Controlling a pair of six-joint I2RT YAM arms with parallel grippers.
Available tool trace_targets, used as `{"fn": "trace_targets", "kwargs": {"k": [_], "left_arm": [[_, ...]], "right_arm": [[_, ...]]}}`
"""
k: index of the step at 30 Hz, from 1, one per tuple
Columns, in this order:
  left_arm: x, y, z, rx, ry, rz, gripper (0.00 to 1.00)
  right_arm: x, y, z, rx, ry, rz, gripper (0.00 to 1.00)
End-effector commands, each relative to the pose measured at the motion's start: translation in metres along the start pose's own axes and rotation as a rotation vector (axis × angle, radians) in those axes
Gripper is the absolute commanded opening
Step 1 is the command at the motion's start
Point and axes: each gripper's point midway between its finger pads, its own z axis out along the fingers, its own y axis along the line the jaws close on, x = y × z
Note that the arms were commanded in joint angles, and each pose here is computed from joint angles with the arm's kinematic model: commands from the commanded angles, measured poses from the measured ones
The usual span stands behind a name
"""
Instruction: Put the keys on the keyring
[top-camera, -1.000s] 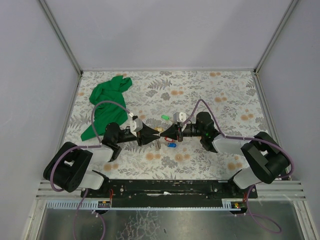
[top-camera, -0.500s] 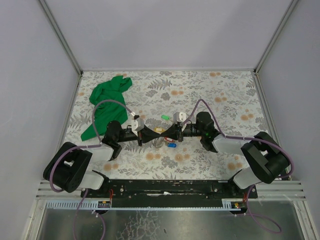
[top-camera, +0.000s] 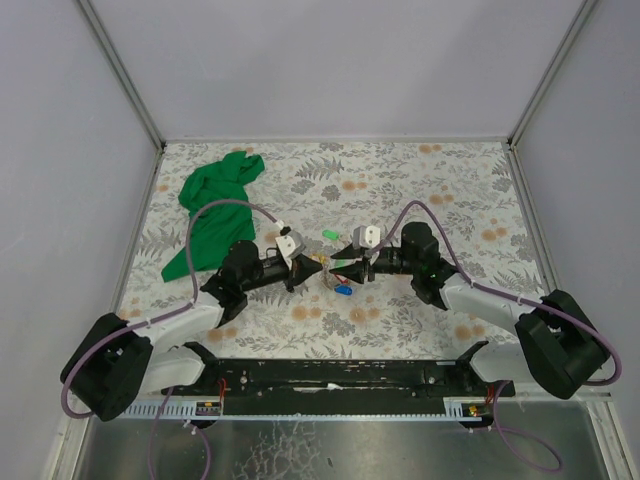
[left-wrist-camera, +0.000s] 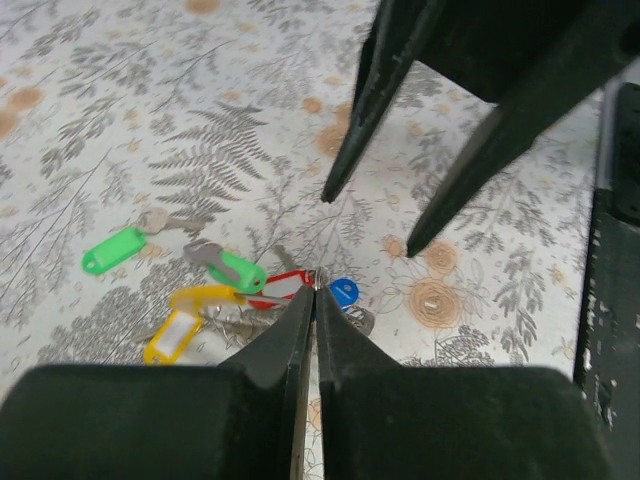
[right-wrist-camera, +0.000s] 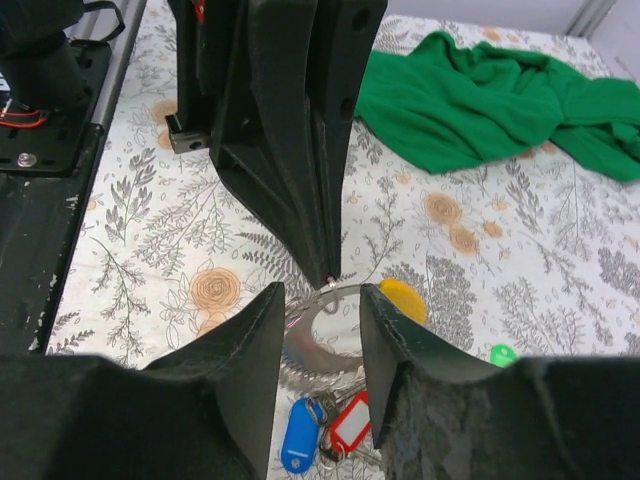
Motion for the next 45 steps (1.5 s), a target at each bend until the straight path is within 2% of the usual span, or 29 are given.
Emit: {"fn": "trace_targets", "kwargs": {"k": [1, 6, 13, 16, 20, 25, 34, 39, 45], "left_arm": [[-0.004, 0.026, -0.003, -0.230, 0.067, -0.048, 0.00], [-0.013, 0.024, -0.006, -0.328, 0.131, -0.112, 0.00], [-0.008, 0.017, -0.009, -0.378, 0.266, -0.209, 0.00], [-0.008, 0.013, -0.013, -0.376, 0.316, -0.217, 0.00], [-0.012, 0.004, -0.017, -0.343, 0.376, -0.212, 0.00], [-0.013, -0.003, -0.022, -0.308, 0.450, -0.186, 0.00], [-0.019, -0.012, -0.023, -0.238, 0.481, -0.134, 0.00], [-0.021, -0.011, -0.025, -0.234, 0.485, -0.102, 0.00], [-0.024, -0.018, -0.023, -0.187, 0.480, -0.090, 0.00]], "right_arm": [[0.002, -0.010, -0.005, 0.067, 0.025, 0.030, 0.45], [0.005, -0.012, -0.006, 0.140, -0.041, 0.091, 0.55], [0.010, -0.019, 0.004, 0.244, -0.079, 0.134, 0.59], [0.008, -0.019, 0.000, 0.263, -0.113, 0.080, 0.61], [0.007, -0.015, 0.004, 0.206, -0.088, 0.019, 0.61], [-0.003, -0.014, 0.010, 0.149, -0.092, -0.056, 0.58], [-0.017, -0.002, 0.028, -0.030, -0.112, -0.088, 0.39], [-0.013, 0.010, 0.032, -0.119, -0.108, -0.068, 0.38], [-0.007, 0.010, 0.037, -0.140, -0.097, -0.053, 0.39]]}}
